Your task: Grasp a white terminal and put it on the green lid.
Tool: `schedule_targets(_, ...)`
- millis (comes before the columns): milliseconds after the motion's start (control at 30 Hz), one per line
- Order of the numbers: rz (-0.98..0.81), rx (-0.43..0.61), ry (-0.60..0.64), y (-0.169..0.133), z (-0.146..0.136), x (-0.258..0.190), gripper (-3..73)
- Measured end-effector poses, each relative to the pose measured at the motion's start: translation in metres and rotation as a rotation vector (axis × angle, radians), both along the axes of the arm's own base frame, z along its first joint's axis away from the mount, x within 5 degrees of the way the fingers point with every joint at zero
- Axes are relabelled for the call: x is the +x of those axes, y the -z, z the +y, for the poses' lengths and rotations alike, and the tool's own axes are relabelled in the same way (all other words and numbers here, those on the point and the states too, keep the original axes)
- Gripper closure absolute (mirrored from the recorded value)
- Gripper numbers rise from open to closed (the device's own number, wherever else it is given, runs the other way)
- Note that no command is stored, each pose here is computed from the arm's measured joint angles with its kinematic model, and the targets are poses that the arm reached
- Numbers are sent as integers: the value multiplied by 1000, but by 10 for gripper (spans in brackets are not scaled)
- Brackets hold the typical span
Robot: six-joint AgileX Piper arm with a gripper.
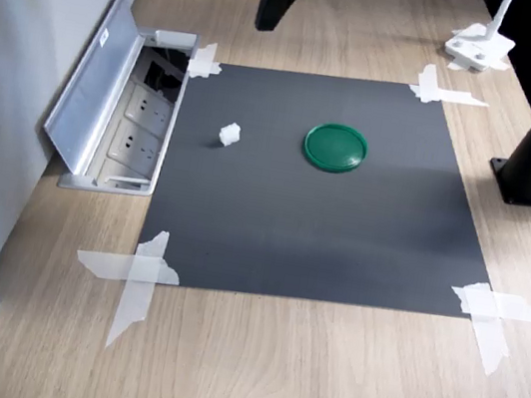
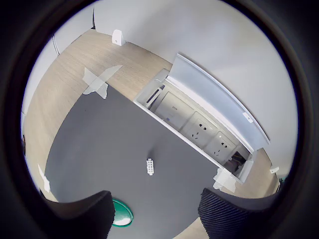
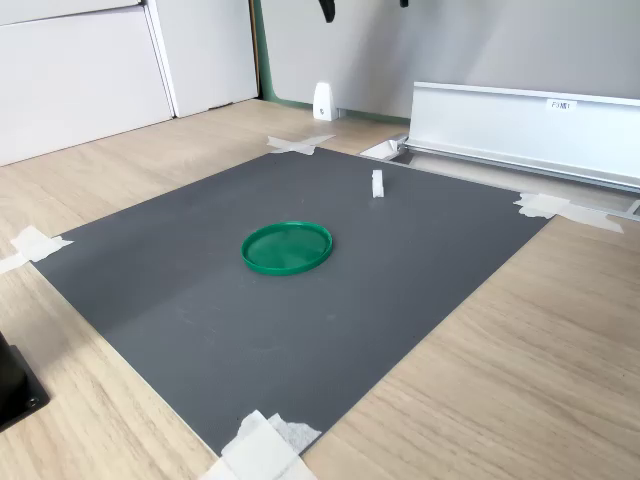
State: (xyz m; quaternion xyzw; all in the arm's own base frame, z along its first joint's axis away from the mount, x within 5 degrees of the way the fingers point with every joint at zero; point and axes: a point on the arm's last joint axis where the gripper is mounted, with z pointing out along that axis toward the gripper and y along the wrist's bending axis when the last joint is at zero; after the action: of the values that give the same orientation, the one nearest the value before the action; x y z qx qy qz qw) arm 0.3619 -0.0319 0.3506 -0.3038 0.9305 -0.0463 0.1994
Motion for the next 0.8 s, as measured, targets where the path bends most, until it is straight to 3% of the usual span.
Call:
schedule_targets(267,77,-75,-117,27,28,17,-24)
schedule_targets(800,116,-112,-103,82,25,33,-16)
